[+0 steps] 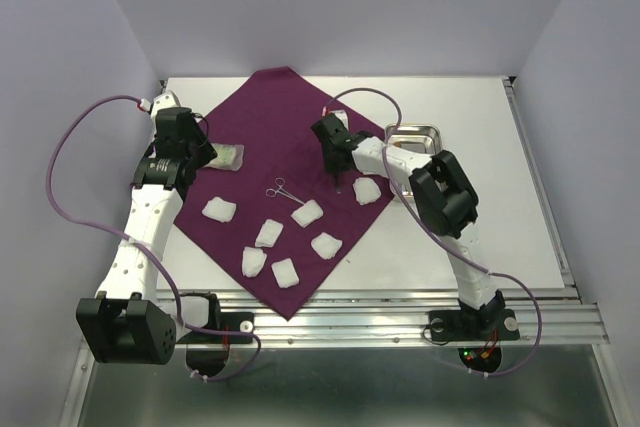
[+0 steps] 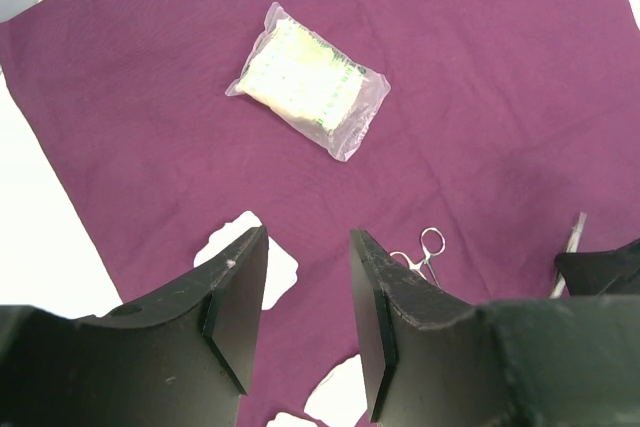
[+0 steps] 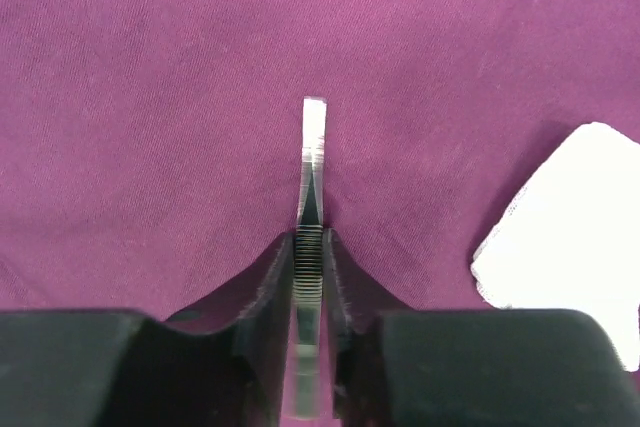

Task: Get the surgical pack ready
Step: Pick up the medical item from the surgical kit, then place the medical item in the container.

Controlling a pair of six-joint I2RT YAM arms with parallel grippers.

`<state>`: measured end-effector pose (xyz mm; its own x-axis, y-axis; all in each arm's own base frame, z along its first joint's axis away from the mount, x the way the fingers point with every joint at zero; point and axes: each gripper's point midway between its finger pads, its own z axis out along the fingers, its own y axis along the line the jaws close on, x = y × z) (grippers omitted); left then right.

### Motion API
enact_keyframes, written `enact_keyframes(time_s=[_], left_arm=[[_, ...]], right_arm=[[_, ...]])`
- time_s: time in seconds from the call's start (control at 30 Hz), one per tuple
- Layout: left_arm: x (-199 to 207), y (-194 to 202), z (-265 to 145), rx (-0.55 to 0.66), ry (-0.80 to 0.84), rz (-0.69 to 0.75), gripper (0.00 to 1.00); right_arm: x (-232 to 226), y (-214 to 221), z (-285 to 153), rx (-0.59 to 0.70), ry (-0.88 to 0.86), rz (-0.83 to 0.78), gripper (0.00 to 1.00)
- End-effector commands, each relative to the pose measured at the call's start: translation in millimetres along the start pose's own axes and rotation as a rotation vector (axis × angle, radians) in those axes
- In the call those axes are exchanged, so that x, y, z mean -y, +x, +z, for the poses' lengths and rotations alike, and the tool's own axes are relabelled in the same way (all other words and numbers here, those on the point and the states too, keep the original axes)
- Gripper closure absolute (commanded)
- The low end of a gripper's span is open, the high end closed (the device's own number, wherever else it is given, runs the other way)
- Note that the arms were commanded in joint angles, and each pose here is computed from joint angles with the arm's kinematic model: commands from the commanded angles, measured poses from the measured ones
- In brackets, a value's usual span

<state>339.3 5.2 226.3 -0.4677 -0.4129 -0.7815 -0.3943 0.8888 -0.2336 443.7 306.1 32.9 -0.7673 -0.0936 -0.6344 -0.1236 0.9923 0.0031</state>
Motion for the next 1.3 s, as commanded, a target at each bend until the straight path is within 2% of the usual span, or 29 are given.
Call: enact_keyframes(time_s=[0.0,0.17,0.43,0.53,0.63,0.67,0.77,0.93,1.13,1.27], left_arm=[[-0.1,-11.8,-7.0,0.047,0.006,-0.011,0.51],[-1.4,-12.7,-8.6,0.051,0.001,-0.007,0.51],[-2.6,-10.1,-8.4,0.047,-0.001,-0.009,0.51],[-2.5,-10.7,-8.9,0.051,0.001,-0.008,0.51],[-2.5,-11.2,-8.8,0.052,0.002,-0.011,0.51],[-2.2,-11.3,-9.3,0.053,0.004,-0.012,0.51],[-1.7,-11.7,-10.2,0.054,0.008,-0.012,0.51],[-2.7,-10.9,-11.6,0.059,0.009,-0.015,0.51],[-1.7,-8.3,-10.2,0.051,0.015,-0.017,0.51],[-2.2,-9.0,-11.4,0.054,0.013,-0.017,0.51]], right_arm=[[0.5,-11.8,-2.3,0.036,0.032,0.007,0.83],[4.3,-37.3,-29.1,0.101,0.030,0.021,0.96],[21.3,-84.4,-87.4,0.241,0.052,0.031,0.98],[38.8,-102.4,-108.8,0.287,0.062,0.067,0.98],[78.6,-110.9,-117.0,0.304,0.116,0.103,0.98],[81.2,-109.4,-119.9,0.305,0.120,0.096,0.98],[125.0,-112.5,-125.3,0.319,0.195,0.092,0.97],[207.5,-89.6,-122.4,0.277,0.313,0.103,0.97],[245.6,-54.4,-101.4,0.205,0.407,0.025,0.97],[254.7,-38.2,-87.0,0.177,0.438,0.009,0.97]])
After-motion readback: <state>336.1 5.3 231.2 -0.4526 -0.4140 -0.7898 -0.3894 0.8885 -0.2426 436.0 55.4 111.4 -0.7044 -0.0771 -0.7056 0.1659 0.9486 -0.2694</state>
